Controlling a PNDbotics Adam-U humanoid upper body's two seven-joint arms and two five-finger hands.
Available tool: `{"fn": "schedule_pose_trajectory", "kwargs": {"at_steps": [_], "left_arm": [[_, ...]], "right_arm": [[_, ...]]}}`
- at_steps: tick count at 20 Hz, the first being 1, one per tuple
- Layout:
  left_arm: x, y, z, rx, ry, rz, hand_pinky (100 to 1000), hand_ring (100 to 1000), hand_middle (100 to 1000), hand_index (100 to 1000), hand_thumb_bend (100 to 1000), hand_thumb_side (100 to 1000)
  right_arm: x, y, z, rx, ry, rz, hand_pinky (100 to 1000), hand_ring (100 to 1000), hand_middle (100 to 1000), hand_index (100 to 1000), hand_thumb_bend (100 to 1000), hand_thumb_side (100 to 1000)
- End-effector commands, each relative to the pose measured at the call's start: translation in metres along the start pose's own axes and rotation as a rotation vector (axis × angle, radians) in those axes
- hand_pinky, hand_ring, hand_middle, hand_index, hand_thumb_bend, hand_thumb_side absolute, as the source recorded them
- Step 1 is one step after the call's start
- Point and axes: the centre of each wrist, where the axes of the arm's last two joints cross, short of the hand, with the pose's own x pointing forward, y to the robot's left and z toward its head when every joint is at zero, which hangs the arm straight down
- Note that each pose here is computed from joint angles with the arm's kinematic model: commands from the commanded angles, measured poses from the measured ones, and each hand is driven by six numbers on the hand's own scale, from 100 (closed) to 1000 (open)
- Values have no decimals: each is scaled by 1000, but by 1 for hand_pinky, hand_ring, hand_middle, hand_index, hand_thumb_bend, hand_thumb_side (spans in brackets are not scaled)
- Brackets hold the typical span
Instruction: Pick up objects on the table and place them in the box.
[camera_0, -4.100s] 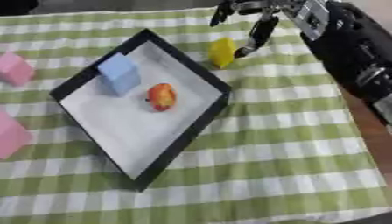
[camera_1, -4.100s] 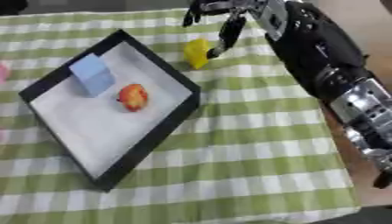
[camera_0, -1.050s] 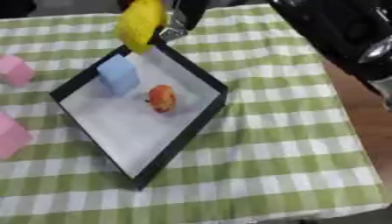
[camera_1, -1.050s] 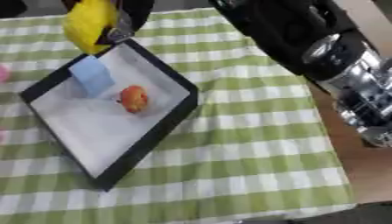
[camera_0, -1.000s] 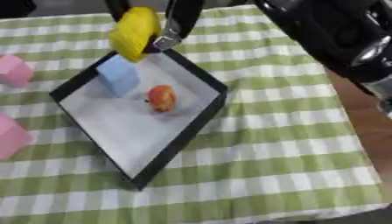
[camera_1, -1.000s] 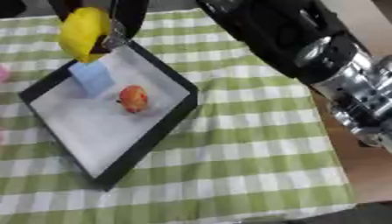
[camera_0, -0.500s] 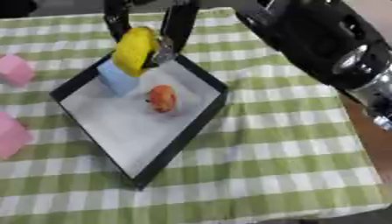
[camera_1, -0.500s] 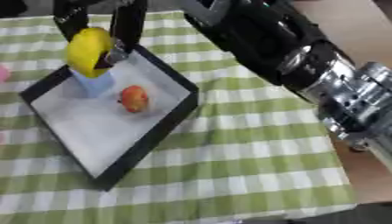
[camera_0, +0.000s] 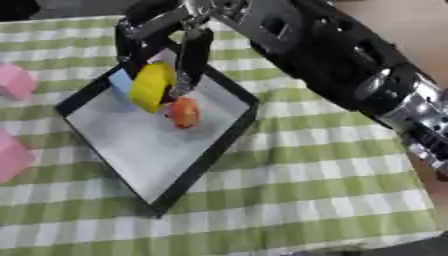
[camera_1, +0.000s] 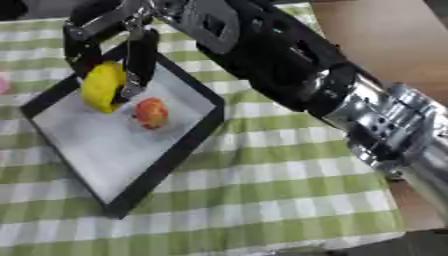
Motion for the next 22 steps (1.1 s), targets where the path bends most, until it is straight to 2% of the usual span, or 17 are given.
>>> {"fn": "schedule_pose_trajectory", "kwargs": {"at_steps": [1,9,12,14,17,22], "left_arm": [[9,1,-7,-17,-31,-3,814,797,833,815,121,787],[9,0,-7,-17,-31,-2,815,797,833,815,121,786],[8,0,-6,-17,-30,-3,815,797,833,815,121,787],[8,1,-6,-18,-30,-3,815,797,833,815,121,786],[8,1,-6,-18,-29,-4,815,797,833,815,121,787],[8,1,-6,-18,-28,-7,815,797,833,815,122,785]], "right_arm": [[-2,-2,-4,14,6,26,768,605,452,566,286,100],[-13,15,-14,27,50,28,771,633,500,624,336,100],[-16,18,-14,23,62,34,796,701,574,696,418,100],[-17,18,-13,27,64,42,829,774,679,768,454,104],[-17,16,-10,27,61,61,871,836,778,840,508,197],[-16,8,-1,6,47,85,900,885,841,878,563,270]]}}
